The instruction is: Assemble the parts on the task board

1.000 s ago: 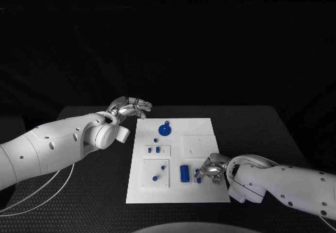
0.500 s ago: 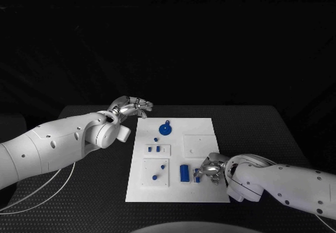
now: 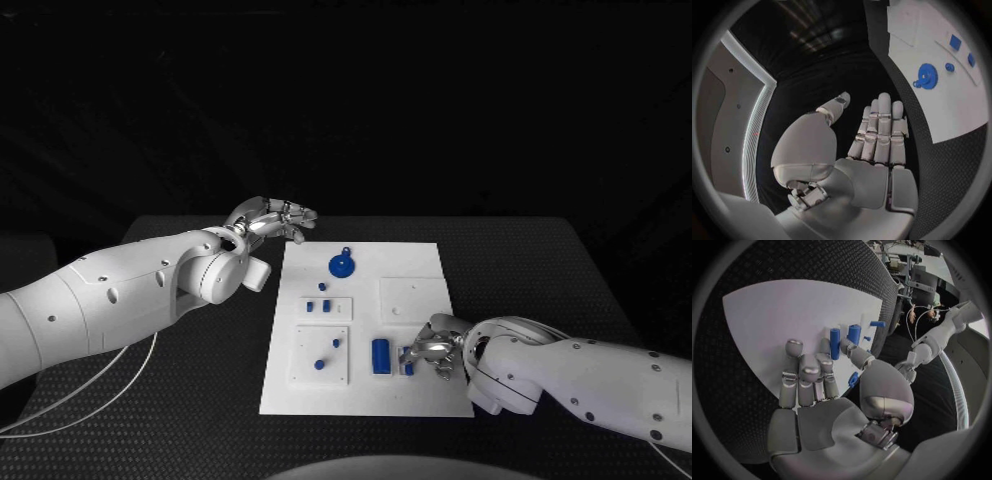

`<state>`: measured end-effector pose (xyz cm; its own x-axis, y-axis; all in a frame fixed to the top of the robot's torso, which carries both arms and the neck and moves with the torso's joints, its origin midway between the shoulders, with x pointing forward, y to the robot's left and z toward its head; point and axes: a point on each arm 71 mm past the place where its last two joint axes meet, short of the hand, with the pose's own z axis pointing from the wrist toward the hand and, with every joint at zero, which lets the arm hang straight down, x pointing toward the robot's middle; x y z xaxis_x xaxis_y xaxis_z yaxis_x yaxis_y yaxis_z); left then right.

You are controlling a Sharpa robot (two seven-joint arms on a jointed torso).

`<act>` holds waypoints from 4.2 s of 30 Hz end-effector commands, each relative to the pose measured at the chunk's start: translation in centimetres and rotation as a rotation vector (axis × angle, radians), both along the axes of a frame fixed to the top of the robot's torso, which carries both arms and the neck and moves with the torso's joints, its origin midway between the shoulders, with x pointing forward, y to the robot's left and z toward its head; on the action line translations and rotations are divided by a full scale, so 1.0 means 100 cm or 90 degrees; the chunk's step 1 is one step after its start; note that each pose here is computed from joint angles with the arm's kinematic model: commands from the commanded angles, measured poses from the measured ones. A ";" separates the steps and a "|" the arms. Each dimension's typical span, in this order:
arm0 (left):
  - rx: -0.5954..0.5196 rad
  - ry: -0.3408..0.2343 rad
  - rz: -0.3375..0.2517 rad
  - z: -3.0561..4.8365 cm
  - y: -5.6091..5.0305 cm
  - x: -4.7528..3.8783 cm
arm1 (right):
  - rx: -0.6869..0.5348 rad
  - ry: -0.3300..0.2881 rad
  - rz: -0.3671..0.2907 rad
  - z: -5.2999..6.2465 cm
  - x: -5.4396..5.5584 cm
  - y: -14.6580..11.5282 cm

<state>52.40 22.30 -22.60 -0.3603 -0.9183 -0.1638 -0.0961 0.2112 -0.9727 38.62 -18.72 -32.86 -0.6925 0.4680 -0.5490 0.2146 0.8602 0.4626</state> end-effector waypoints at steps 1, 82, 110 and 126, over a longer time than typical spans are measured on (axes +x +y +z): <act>-0.006 0.001 -0.010 0.0008 -0.003 -0.0004 | 0.011 -0.007 0.034 0.001 -0.002 0.008; -0.001 0.006 -0.009 -0.0013 -0.002 -0.0005 | -0.084 -0.036 0.147 0.000 -0.001 0.004; 0.003 0.009 -0.006 -0.0022 0.000 -0.0004 | -0.071 0.020 0.134 -0.004 -0.005 -0.003; 0.002 0.001 -0.001 -0.0021 -0.001 0.0021 | 0.060 -0.053 0.087 0.030 0.025 -0.022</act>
